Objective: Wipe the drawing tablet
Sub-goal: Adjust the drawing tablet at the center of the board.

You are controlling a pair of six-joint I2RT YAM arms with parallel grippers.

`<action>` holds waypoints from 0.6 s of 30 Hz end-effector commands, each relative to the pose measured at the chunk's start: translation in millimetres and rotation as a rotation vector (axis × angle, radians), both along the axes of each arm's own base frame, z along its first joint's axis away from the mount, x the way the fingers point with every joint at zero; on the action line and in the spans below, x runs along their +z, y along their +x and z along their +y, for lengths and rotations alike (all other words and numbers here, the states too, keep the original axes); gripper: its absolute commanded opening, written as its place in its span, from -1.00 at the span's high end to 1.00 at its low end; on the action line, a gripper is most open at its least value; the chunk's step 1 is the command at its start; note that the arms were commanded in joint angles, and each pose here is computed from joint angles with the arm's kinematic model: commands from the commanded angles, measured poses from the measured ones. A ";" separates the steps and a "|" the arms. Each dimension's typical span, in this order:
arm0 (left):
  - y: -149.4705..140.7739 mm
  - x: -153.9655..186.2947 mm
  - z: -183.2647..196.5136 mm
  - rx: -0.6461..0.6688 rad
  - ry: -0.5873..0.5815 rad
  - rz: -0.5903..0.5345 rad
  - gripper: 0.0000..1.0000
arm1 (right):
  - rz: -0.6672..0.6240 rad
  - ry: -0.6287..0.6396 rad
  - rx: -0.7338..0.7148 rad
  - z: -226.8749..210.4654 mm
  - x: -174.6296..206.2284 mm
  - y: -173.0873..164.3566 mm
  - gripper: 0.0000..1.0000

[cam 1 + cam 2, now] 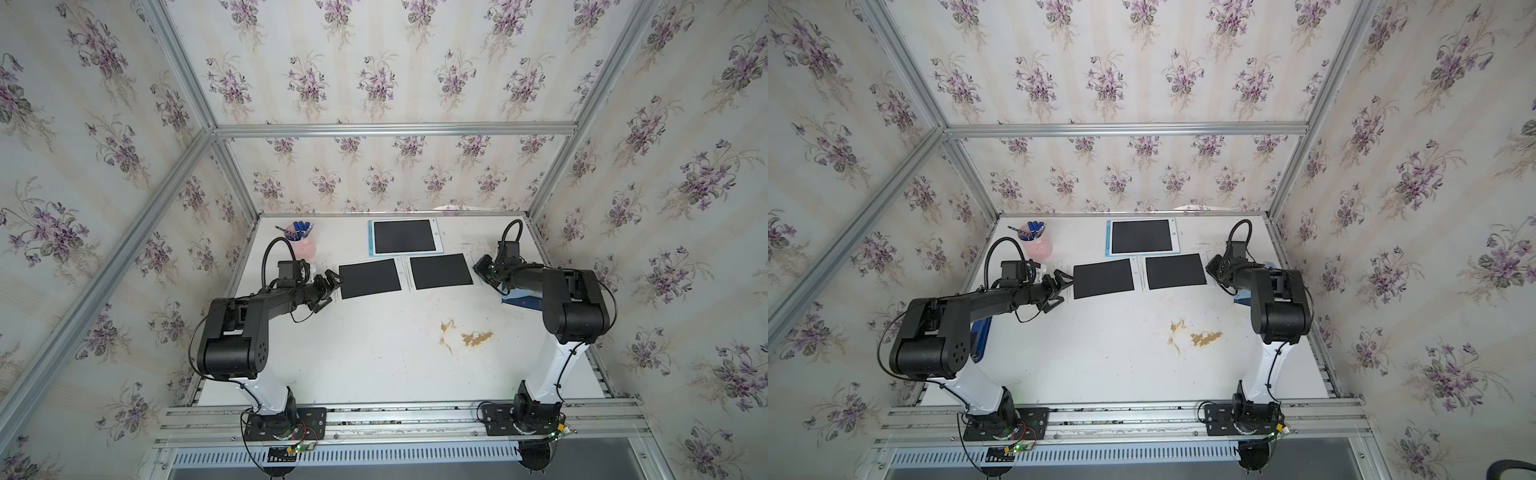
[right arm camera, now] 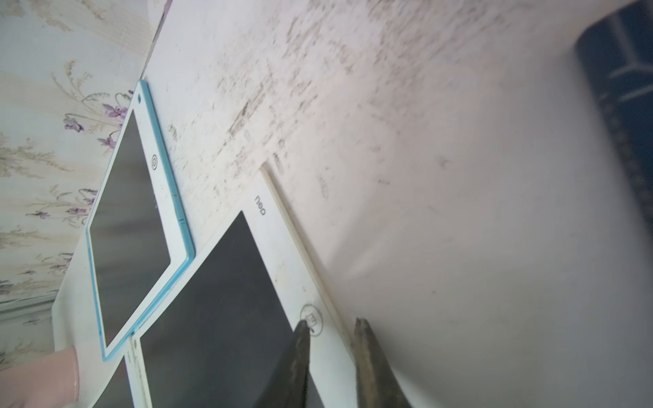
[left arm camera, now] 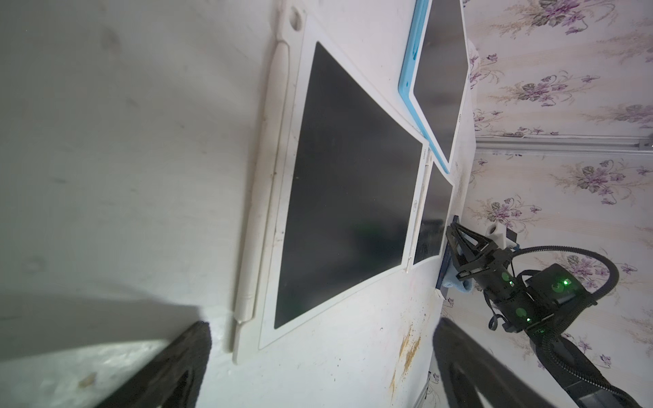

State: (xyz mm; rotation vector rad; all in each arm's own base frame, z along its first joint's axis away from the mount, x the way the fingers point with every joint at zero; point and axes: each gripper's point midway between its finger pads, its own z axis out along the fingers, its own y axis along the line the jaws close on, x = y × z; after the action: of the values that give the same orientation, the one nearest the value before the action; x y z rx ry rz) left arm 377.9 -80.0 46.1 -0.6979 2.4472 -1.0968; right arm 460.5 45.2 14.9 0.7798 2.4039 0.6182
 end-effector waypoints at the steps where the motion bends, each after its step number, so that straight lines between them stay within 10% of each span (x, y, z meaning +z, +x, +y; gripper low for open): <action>1: 6.6 -4.4 8.6 0.030 0.041 0.006 -1.00 | 0.143 0.068 0.043 16.4 -22.5 -34.9 0.50; 18: 15.6 6.7 4.6 0.026 0.002 -0.026 -1.00 | 0.123 0.044 0.031 9.0 -14.2 -28.9 0.49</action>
State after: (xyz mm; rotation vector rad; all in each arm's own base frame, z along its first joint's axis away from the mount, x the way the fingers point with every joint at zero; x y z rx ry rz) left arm 397.4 -72.9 47.3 -0.7211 2.4242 -1.0651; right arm 455.2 55.5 18.0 0.7589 2.4155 0.6862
